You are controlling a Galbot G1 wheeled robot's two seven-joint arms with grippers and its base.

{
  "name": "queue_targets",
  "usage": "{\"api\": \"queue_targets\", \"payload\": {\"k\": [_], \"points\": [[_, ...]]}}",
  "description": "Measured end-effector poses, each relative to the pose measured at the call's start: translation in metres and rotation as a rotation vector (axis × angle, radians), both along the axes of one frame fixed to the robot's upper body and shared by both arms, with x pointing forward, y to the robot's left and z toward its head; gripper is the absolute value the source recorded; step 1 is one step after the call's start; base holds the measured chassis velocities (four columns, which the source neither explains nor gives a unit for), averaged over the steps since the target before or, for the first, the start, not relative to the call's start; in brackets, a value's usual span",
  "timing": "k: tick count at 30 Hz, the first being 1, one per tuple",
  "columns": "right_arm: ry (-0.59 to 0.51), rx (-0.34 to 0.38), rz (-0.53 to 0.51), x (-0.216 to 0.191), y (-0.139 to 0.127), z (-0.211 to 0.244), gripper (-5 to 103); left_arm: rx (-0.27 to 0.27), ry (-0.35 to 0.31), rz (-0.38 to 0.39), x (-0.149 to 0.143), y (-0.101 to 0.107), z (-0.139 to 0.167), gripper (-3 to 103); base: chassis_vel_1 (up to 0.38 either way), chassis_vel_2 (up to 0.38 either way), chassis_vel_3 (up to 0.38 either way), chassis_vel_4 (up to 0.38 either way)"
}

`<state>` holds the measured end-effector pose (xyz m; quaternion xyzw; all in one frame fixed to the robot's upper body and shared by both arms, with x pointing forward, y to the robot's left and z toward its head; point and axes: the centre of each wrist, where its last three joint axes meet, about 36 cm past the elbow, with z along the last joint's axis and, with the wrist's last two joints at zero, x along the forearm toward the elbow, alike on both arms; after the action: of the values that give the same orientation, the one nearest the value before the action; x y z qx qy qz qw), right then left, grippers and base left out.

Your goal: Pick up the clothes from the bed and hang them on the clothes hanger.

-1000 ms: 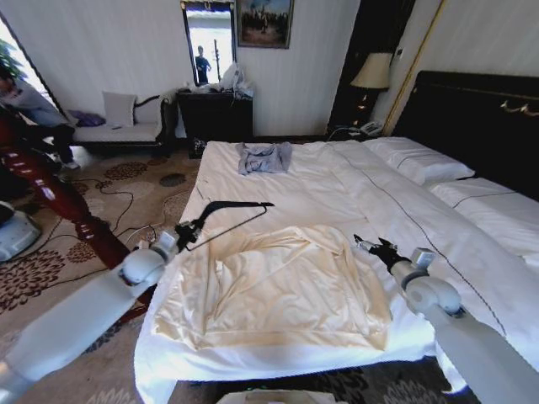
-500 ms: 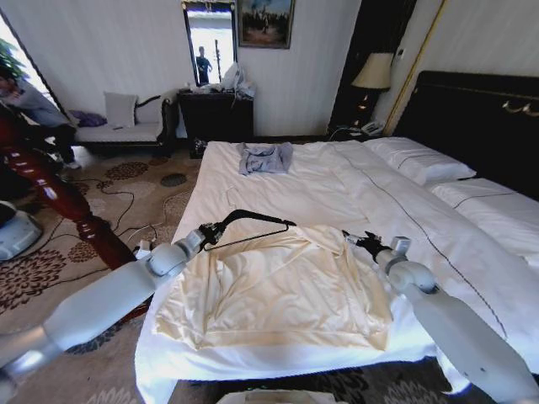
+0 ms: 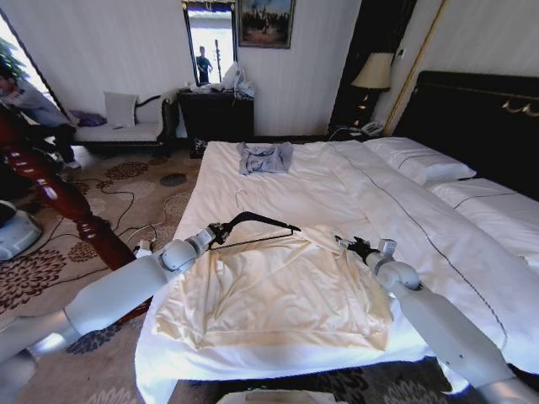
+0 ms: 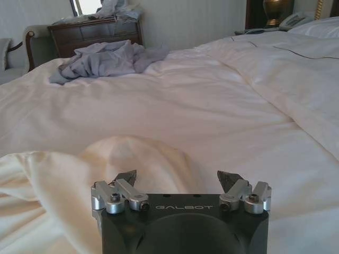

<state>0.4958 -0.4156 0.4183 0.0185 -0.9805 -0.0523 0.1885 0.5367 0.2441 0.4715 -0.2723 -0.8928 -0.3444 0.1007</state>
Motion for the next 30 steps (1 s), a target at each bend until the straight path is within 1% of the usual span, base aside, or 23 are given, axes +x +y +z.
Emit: {"api": "queue_targets", "payload": {"k": [9,12,15,16,18,19,20,21,23,25,27,28,30], "points": [[0.013,0.0,-0.025,0.006,-0.009,-0.005,86,0.008,0.017,-0.013,0.002,-0.01,-0.009,22,0.0,0.0,0.0,0.0],[0.015,0.005,-0.017,0.008,-0.009,-0.005,71,0.011,0.026,-0.018,0.001,-0.014,-0.012,22,0.0,0.0,0.0,0.0],[0.014,0.006,-0.014,0.01,-0.008,-0.005,71,0.015,0.029,-0.018,0.001,-0.015,-0.014,22,0.0,0.0,0.0,0.0],[0.015,0.007,-0.011,0.01,-0.008,-0.005,60,0.017,0.031,-0.017,0.001,-0.015,-0.016,22,0.0,0.0,0.0,0.0],[0.015,0.008,-0.01,0.011,-0.008,-0.006,60,0.019,0.031,-0.016,0.001,-0.014,-0.016,22,0.0,0.0,0.0,0.0],[0.016,0.009,-0.008,0.011,-0.008,-0.006,49,0.02,0.032,-0.014,0.002,-0.014,-0.017,22,0.0,0.0,0.0,0.0],[0.016,0.01,-0.008,0.011,-0.008,-0.006,49,0.02,0.032,-0.014,0.002,-0.014,-0.017,22,0.0,0.0,0.0,0.0],[0.017,0.01,-0.005,0.01,-0.007,-0.007,38,0.022,0.033,-0.011,0.003,-0.013,-0.018,22,0.0,0.0,0.0,0.0],[0.018,0.01,-0.003,0.01,-0.007,-0.008,38,0.023,0.033,-0.011,0.003,-0.013,-0.018,22,0.0,0.0,0.0,0.0],[0.017,0.01,0.0,0.01,-0.005,-0.009,28,0.024,0.034,-0.011,0.003,-0.013,-0.018,22,0.0,0.0,0.0,0.0],[0.013,0.011,0.002,0.009,-0.004,-0.008,28,0.024,0.035,-0.013,0.003,-0.013,-0.018,22,0.0,0.0,0.0,0.0],[0.009,0.011,0.004,0.009,-0.004,-0.006,17,0.026,0.037,-0.014,0.003,-0.013,-0.018,22,0.0,0.0,0.0,0.0],[0.003,0.01,0.01,0.009,-0.003,-0.004,6,0.031,0.038,-0.019,0.003,-0.015,-0.019,22,0.0,0.0,0.0,0.0]]}}
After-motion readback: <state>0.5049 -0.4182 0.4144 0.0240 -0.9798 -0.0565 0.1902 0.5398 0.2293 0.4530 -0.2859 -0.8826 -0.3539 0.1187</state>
